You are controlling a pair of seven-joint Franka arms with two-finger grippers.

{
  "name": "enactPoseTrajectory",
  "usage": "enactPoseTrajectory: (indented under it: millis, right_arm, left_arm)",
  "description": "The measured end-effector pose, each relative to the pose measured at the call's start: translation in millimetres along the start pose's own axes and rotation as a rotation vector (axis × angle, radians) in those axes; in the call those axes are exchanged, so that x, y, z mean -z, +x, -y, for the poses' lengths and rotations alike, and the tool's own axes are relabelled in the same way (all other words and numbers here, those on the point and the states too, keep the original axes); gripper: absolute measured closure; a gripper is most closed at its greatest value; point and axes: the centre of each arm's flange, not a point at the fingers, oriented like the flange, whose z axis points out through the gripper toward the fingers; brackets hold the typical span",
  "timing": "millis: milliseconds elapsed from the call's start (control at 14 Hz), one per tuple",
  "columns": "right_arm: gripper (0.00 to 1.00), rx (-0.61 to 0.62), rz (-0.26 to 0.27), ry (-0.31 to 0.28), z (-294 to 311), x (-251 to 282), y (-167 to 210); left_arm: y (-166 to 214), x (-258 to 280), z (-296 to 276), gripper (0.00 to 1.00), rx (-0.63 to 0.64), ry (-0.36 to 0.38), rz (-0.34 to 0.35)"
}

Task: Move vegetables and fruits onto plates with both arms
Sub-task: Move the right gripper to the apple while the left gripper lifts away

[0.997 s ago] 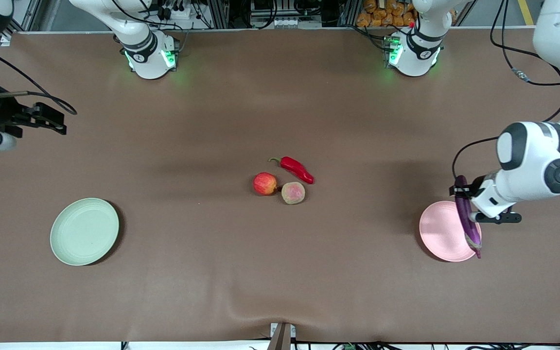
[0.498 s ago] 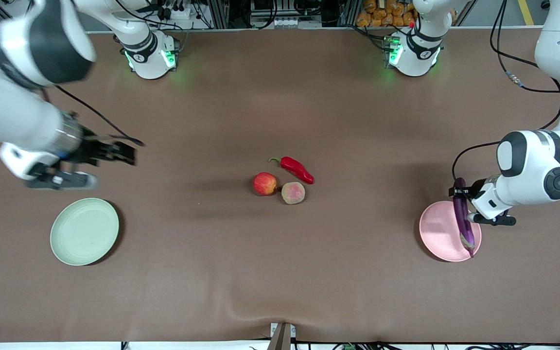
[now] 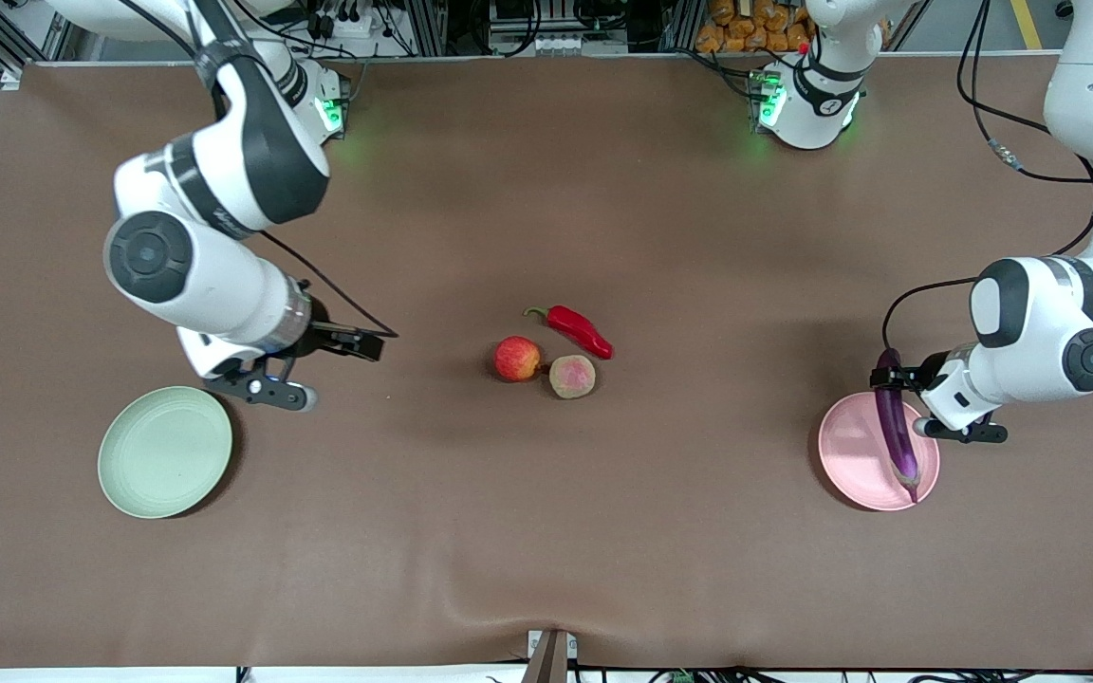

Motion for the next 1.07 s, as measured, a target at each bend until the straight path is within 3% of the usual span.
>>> enactPoseTrajectory:
  millis: [142,356,641,854,1068]
  right_arm:
    - [0.00,-0.119,0.071,0.069,9.9,-19.0,2.3]
    - [0.00,-0.296,0.172,0.127,15.3,-67.9,19.8]
    - [0.00,-0.500,0.167,0.148,36.8,-141.2,34.1]
    - [0.00,-0.580,0.136,0.174,67.7,-192.7,24.3]
    - [0.00,-0.609,0.146,0.189,86.8,-219.9,10.4]
  left_arm:
    - [5.3,15.4,-4.9,0.00,0.000,-0.007,-0.027]
    - [5.3,57.2,-35.2,0.00,0.032,-0.053,0.001]
    - [-1.0,87.0,-106.9,0.00,0.171,-0.077,0.069]
    - [-3.1,86.5,-141.6,0.00,0.229,-0.082,0.082]
    - [-5.1,80.4,-172.0,0.00,0.256,-0.076,0.094]
